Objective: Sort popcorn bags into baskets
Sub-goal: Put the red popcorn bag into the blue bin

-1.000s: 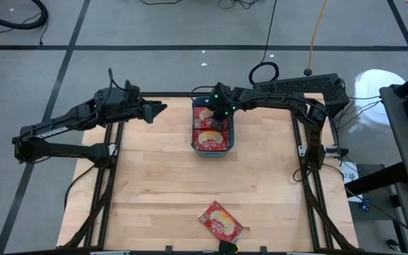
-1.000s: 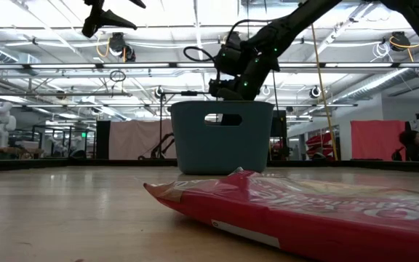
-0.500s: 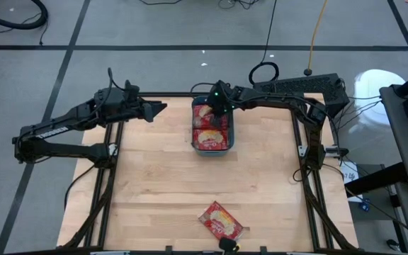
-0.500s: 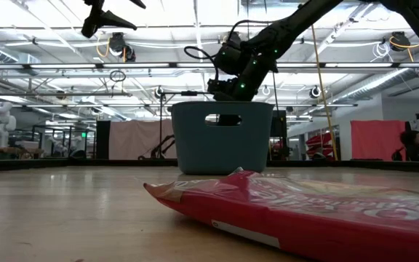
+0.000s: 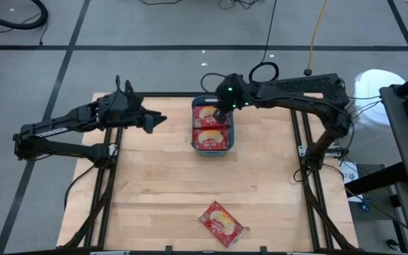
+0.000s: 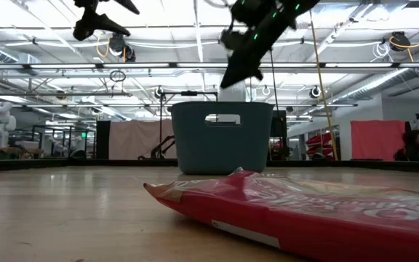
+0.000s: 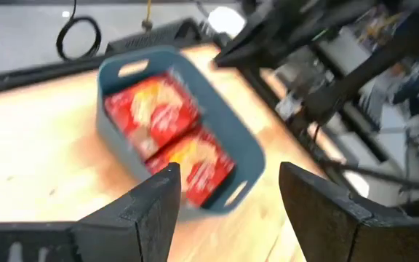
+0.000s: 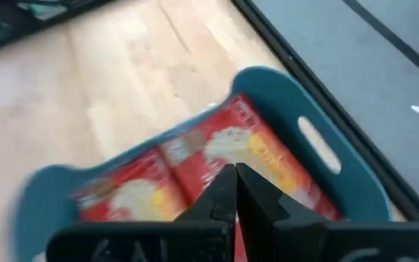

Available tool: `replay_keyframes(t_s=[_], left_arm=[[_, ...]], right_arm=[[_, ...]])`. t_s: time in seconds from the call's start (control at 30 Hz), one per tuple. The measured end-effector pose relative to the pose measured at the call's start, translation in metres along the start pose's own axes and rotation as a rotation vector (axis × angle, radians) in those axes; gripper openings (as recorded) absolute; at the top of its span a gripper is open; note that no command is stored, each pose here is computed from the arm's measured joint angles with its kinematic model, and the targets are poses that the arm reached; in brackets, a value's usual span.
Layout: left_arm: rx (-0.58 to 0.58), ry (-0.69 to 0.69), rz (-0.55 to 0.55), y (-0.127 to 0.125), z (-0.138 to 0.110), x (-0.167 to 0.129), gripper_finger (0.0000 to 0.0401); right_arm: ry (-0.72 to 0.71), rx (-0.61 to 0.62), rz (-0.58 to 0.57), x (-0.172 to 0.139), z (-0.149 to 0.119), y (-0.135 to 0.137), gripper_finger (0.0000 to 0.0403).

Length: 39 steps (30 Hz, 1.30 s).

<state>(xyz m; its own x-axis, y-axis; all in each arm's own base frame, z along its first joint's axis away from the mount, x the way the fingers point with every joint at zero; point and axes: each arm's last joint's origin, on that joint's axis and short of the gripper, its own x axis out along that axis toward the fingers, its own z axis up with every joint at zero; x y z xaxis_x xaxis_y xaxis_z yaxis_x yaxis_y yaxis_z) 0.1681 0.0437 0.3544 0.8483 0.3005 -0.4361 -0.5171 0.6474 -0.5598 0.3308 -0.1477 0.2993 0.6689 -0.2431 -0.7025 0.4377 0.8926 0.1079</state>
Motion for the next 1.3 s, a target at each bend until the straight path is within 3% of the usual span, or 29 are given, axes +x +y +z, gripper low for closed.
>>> replay_keyframes(t_s=[0.23, 0.33, 0.5, 0.63, 0.73, 0.87, 1.07, 1.2, 1.3], left_arm=[[0.073, 0.138, 0.03, 0.0, -0.016, -0.002, 0.0234], [0.091, 0.175, -0.011, -0.008, -0.023, 0.001, 0.0234], [0.132, 0.273, -0.204, -0.044, -0.046, 0.02, 0.0234], [0.154, 0.329, -0.344, -0.084, -0.08, 0.048, 0.0234], [0.124, 0.379, -0.38, -0.106, -0.111, 0.071, 0.0234], [0.107, 0.46, -0.308, -0.131, -0.147, 0.098, 0.0234], [0.148, 0.541, -0.227, -0.176, -0.175, 0.131, 0.0234], [0.168, 0.597, -0.117, -0.192, -0.193, 0.152, 0.0234], [0.088, 0.638, -0.013, -0.192, -0.21, 0.169, 0.0234]], right_arm=[[0.007, -0.004, 0.06, -0.068, -0.008, 0.029, 0.0], [-0.01, -0.032, 0.094, -0.093, -0.012, 0.04, 0.0], [-0.016, -0.061, 0.218, -0.126, -0.021, 0.054, 0.0], [0.046, -0.025, 0.318, -0.15, -0.035, 0.062, 0.0], [0.093, -0.027, 0.375, -0.167, -0.051, 0.067, 0.0], [0.095, -0.052, 0.434, -0.184, -0.073, 0.071, 0.0], [0.096, -0.072, 0.469, -0.191, -0.111, 0.065, 0.0], [0.114, -0.05, 0.486, -0.186, -0.134, 0.062, 0.0], [0.129, -0.045, 0.503, -0.182, -0.148, 0.062, 0.0]])
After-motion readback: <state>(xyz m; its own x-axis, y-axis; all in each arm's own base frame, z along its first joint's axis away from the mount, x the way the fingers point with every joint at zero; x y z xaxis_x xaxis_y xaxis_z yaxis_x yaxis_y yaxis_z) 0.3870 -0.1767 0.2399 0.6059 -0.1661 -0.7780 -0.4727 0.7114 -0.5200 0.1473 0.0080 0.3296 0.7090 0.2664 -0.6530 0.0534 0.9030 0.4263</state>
